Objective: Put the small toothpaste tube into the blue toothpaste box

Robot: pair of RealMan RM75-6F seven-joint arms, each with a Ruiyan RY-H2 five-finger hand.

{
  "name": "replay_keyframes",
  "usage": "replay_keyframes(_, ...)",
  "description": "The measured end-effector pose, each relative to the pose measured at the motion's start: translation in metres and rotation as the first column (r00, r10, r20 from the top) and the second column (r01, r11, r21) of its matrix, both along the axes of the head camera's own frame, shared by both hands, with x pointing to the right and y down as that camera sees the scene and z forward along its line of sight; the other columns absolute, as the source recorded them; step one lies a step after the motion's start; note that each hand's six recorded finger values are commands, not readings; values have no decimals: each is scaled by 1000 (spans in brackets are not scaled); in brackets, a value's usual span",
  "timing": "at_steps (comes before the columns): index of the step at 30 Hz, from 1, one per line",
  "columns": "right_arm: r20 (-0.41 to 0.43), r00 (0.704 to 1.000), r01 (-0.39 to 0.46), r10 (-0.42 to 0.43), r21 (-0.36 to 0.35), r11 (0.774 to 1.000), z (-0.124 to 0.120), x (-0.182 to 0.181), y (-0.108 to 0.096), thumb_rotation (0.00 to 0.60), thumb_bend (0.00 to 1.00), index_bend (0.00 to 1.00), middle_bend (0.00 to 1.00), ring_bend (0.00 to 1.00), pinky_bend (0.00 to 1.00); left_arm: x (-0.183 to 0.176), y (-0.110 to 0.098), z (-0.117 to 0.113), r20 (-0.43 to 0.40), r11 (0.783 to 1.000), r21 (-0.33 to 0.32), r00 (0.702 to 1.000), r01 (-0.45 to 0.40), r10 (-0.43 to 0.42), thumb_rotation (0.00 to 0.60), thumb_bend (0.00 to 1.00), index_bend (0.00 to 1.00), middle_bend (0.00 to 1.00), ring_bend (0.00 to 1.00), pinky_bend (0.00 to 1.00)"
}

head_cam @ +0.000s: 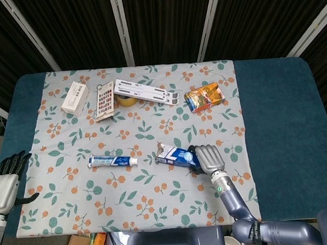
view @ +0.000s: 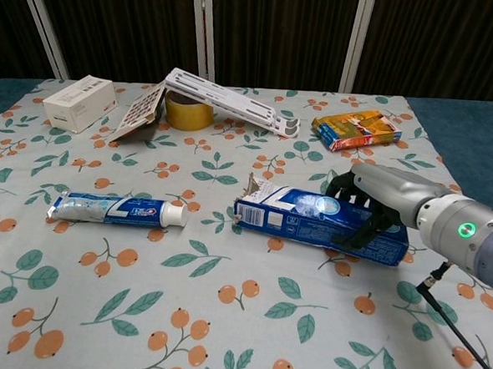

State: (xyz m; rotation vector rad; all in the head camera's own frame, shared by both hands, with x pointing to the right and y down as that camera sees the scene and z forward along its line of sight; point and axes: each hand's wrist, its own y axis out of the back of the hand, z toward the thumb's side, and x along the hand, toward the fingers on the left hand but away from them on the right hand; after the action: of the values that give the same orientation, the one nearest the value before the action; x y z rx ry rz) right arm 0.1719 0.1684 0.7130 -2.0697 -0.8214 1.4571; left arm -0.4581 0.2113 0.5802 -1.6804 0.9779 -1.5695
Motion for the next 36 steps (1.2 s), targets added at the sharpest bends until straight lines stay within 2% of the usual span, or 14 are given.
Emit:
replay_keyframes(6,58,998,-23,22,23,999,-16,0,0,600,306,419,530,464,421,0,1,0,4,1000,-2,1000,-1,1,600,0,13,0,0,52)
replay_keyframes(11,123,991,-58,53,45,997,-41,11,2,600,305,419,530,464,421,0,1,0,12,1000,-2,1000,-2,2,600,0,53,12,2,106)
replay_keyframes(15,163,984,-80,66,81,993,-67,31,3,600,305,419,530,464,421,0,-2,2,23,1000,-5,1000,2,-1,600,8,90,82,103,260)
replay_keyframes(19,201,977,-98,73,120,988,-94,55,6,600,306,419,530,464,421,6,-9,5,42,1000,0,999,-22,22,600,44,144,183,200,352)
replay_keyframes(24,236,970,-96,61,140,985,-116,69,10,600,305,419,530,464,421,29,-28,15,79,994,1,991,-108,108,600,73,212,268,273,396)
replay_keyframes(27,251,966,-94,54,152,984,-126,73,11,600,305,419,530,464,421,51,-45,25,91,986,0,982,-166,165,600,79,231,286,282,399)
replay_keyframes(32,261,964,-102,60,152,983,-131,79,12,600,305,419,530,464,421,94,-71,45,121,962,-7,955,-273,272,600,83,262,318,288,399)
replay_keyframes(36,265,962,-108,66,147,983,-131,83,12,600,305,419,530,464,421,126,-84,65,136,942,-34,933,-333,334,600,97,292,351,317,402)
